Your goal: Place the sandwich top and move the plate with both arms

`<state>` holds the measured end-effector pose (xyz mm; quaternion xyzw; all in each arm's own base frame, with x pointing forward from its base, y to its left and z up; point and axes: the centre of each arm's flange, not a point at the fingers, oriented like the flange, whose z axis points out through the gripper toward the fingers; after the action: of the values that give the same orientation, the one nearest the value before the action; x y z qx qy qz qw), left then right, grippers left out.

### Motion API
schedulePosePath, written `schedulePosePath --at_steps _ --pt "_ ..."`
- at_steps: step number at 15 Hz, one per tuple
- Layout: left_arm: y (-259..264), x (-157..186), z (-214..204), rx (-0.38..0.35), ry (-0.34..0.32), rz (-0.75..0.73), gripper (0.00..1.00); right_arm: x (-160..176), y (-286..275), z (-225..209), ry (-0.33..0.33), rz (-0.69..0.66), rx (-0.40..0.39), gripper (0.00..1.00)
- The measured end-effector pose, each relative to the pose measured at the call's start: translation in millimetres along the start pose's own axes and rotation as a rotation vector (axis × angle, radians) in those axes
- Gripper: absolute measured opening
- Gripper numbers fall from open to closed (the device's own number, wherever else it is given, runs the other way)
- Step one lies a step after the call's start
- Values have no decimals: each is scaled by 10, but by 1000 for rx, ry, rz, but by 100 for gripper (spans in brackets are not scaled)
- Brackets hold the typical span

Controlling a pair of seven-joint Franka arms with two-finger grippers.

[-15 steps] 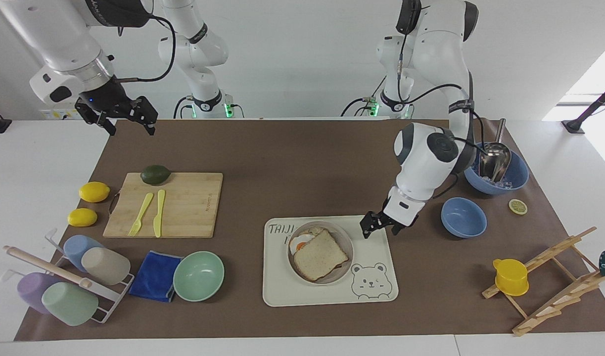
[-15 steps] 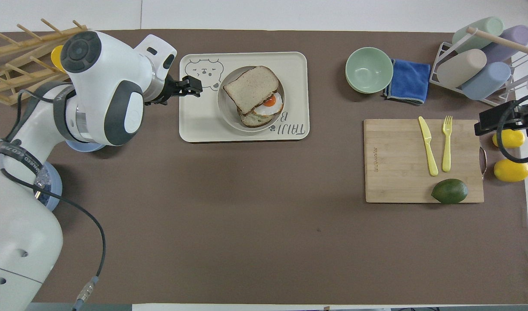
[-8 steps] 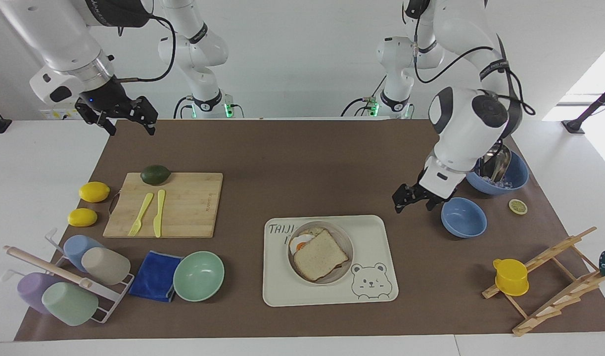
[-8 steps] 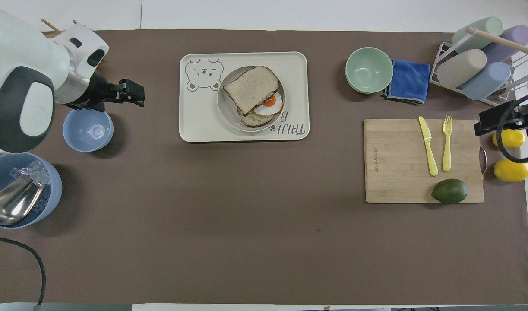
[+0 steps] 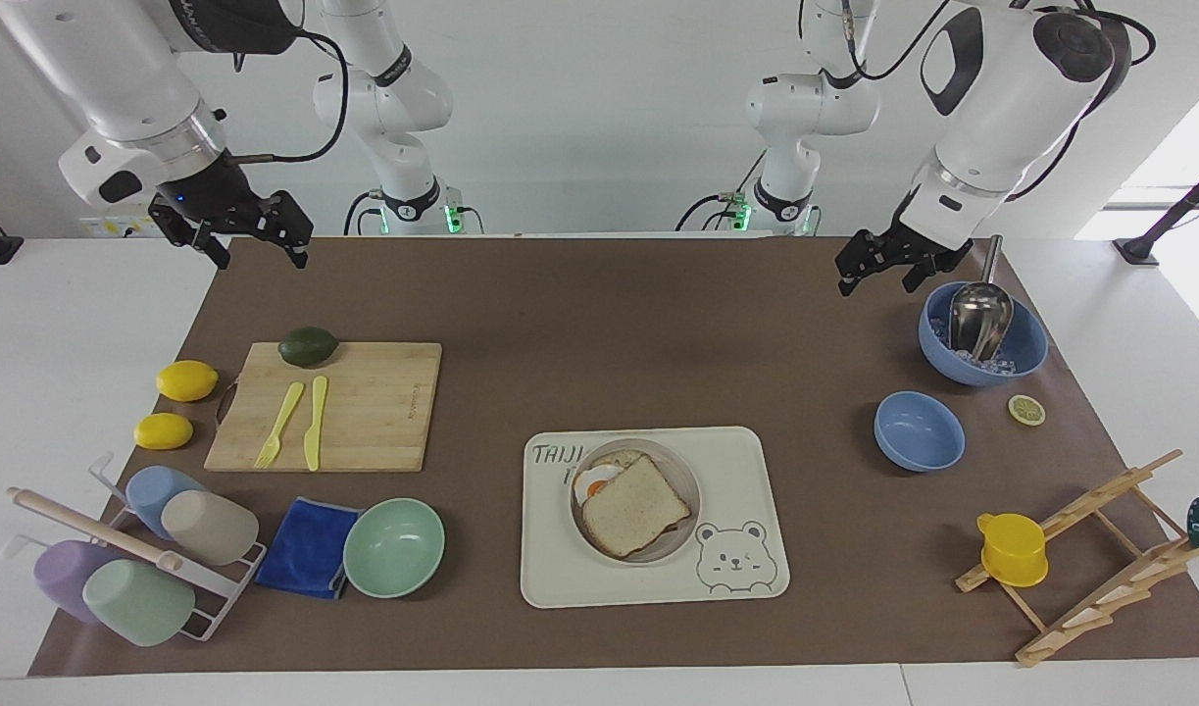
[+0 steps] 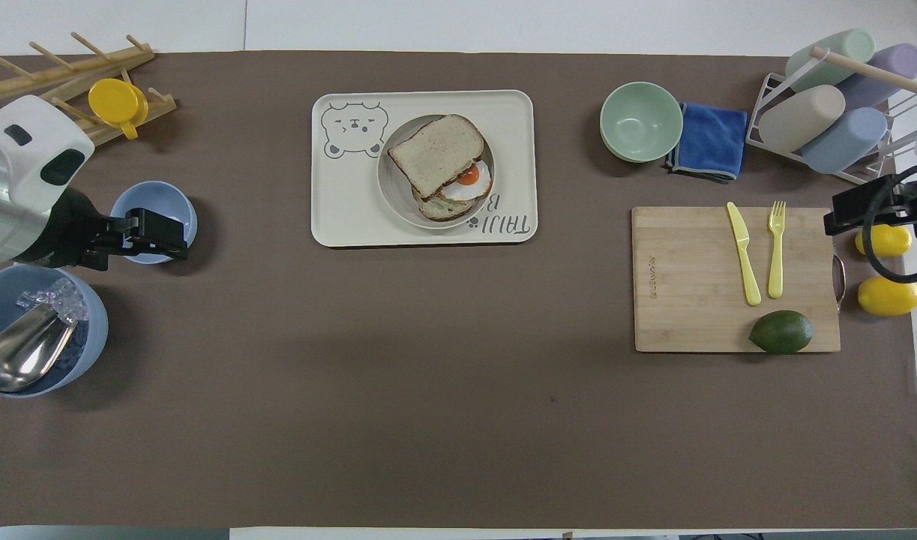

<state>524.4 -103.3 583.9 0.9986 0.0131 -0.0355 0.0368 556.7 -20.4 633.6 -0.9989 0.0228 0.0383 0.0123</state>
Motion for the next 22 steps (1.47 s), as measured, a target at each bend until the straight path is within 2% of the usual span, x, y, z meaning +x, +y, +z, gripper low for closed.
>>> schedulePosePath --at_steps 6,9,12,17,22 --pt "-31 -75 -15 68 1 12 100 0 0 0 0 0 0 100" --pt "-37 -100 -220 104 -9 16 100 0 0 0 0 0 0 100" --pt "-33 -136 -339 106 -11 16 100 0 0 0 0 0 0 100" --pt "-34 -141 -253 102 -29 15 100 0 -3 0 0 -1 0 100" --pt "3 -169 -316 67 -21 17 100 0 -18 0 0 -3 0 100"
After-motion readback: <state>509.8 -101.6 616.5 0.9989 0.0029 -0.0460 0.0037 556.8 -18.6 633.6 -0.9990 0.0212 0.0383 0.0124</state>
